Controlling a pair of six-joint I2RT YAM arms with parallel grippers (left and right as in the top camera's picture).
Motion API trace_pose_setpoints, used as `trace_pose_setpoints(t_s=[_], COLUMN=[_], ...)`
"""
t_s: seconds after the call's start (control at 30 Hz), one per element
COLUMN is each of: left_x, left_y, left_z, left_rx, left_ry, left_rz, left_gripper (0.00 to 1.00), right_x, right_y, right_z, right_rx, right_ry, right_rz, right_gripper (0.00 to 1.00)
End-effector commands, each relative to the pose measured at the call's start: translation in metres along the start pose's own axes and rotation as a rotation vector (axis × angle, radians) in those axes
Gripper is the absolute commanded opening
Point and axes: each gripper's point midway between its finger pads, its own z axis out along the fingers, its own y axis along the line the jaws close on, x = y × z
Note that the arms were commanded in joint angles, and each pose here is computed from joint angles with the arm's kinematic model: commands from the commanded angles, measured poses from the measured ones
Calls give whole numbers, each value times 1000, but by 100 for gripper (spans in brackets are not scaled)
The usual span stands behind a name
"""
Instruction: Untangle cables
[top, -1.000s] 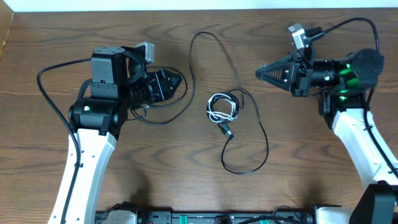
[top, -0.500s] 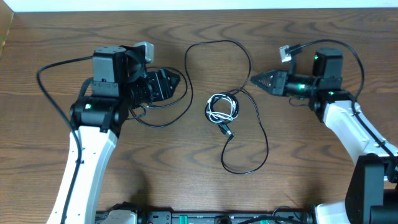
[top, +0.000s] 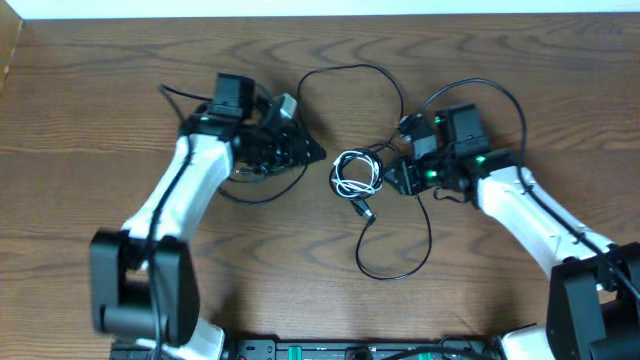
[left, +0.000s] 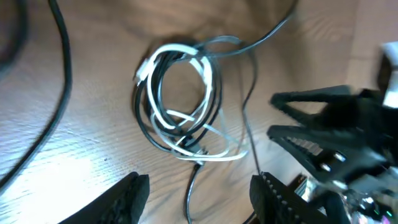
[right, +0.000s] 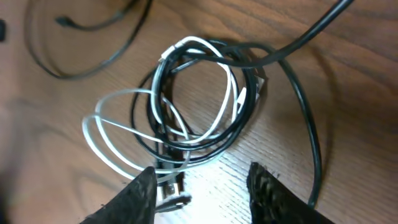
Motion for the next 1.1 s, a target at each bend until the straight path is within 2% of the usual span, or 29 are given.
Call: trace_pose_setpoints(t_s=[0.0,0.23,0.47,0.63,1.03,1.07], left_x=[15,15,17,18,17,17], left_y=[12,32,47,54,40,39], left_z=[29,66,86,95,109,110], left_rx=[15,4,-3,-5,12,12], left_ry=[94,134,159,168,158,159], left_rz=[-26,-30,-47,-54,25,29], left_gripper=[58,58,58,58,48,44], right_x=[-7,-6,-6,-5,-5,-5], right_y=[-12,-8,-8,-8,-7,-7], right_z=[0,2,1,1,0,0], right_rx=[162,165,165,165,165,165], right_ry=[-9,-2,-1,0,1,2], right_rz=[-103,-115,-114,-113,-113,-113], right_gripper=[44,43,42,38,29,29])
